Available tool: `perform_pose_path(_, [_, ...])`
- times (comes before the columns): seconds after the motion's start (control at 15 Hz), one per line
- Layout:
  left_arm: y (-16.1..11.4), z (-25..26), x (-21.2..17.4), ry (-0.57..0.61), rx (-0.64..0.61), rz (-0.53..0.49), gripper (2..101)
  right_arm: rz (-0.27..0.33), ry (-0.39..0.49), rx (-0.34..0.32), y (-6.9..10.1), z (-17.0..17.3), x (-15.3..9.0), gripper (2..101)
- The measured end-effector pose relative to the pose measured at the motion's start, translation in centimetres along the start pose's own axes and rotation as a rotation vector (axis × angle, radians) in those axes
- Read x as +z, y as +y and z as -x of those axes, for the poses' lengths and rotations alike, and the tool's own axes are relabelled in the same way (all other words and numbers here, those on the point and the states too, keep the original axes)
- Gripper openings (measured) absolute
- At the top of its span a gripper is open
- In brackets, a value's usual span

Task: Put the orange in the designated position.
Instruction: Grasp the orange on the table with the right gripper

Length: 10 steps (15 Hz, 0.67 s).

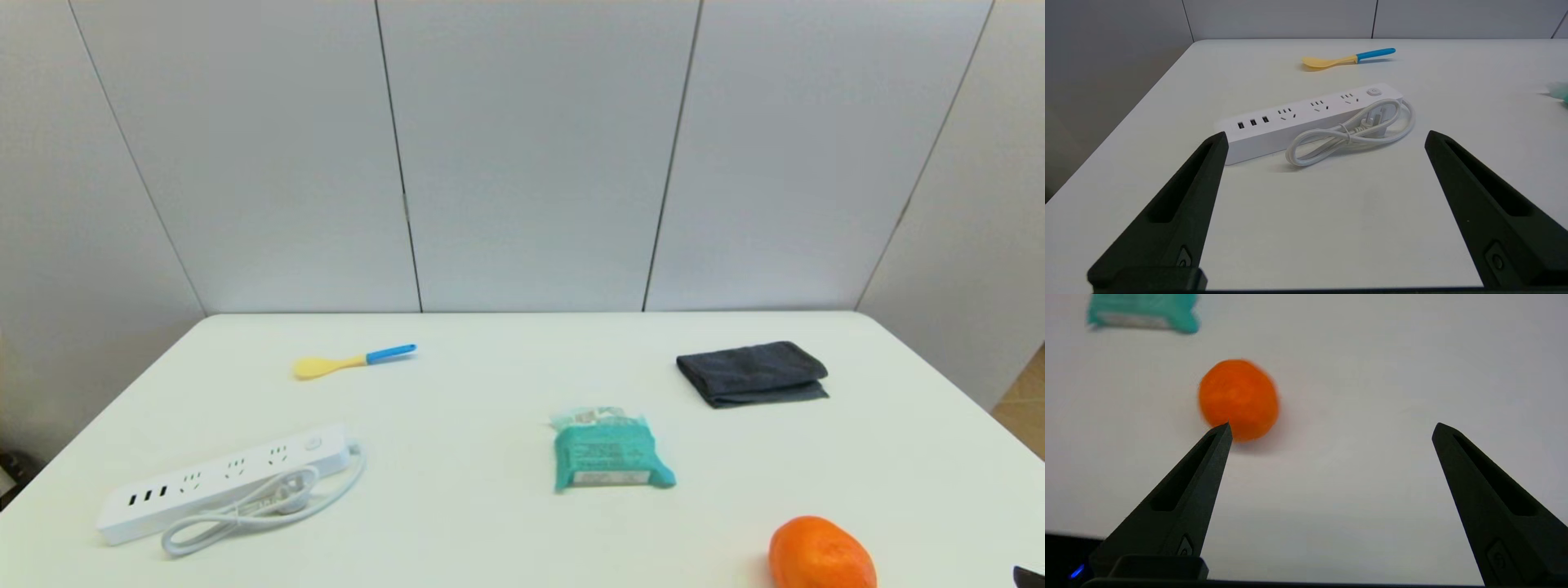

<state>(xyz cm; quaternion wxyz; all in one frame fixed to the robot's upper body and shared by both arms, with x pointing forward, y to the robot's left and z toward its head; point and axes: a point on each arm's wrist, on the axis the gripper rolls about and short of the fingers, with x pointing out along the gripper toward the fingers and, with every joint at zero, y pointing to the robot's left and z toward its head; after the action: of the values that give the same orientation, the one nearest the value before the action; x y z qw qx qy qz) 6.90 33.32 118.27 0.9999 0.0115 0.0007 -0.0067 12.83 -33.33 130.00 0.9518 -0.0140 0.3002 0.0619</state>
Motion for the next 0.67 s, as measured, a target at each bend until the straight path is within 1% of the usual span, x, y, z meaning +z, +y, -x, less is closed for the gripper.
perform_pose_path(0.13, [0.0,0.0,0.0,0.000,0.000,0.000,97.9,0.016,0.026,0.074,0.2,-0.5,0.5,97.1])
perform_pose_path(0.2, [0.0,0.0,0.0,0.000,0.000,0.000,97.9,0.025,0.041,0.123,0.3,-0.8,0.8,97.1])
perform_pose_path(0.33, [0.0,0.0,0.0,0.000,0.000,0.000,97.9,0.045,0.077,0.264,0.7,-1.4,1.1,97.1])
perform_pose_path(0.4, [0.0,0.0,0.0,0.000,0.000,0.000,97.9,0.053,0.097,0.318,0.9,-1.7,1.2,97.1])
perform_pose_path(0.53, [0.0,0.0,0.0,0.000,0.000,0.000,97.9,0.065,0.145,0.384,1.3,-2.6,1.7,97.1])
perform_pose_path(0.67, [0.0,0.0,0.0,0.000,0.000,0.000,97.9,0.074,0.191,0.414,1.6,-3.6,2.3,97.1])
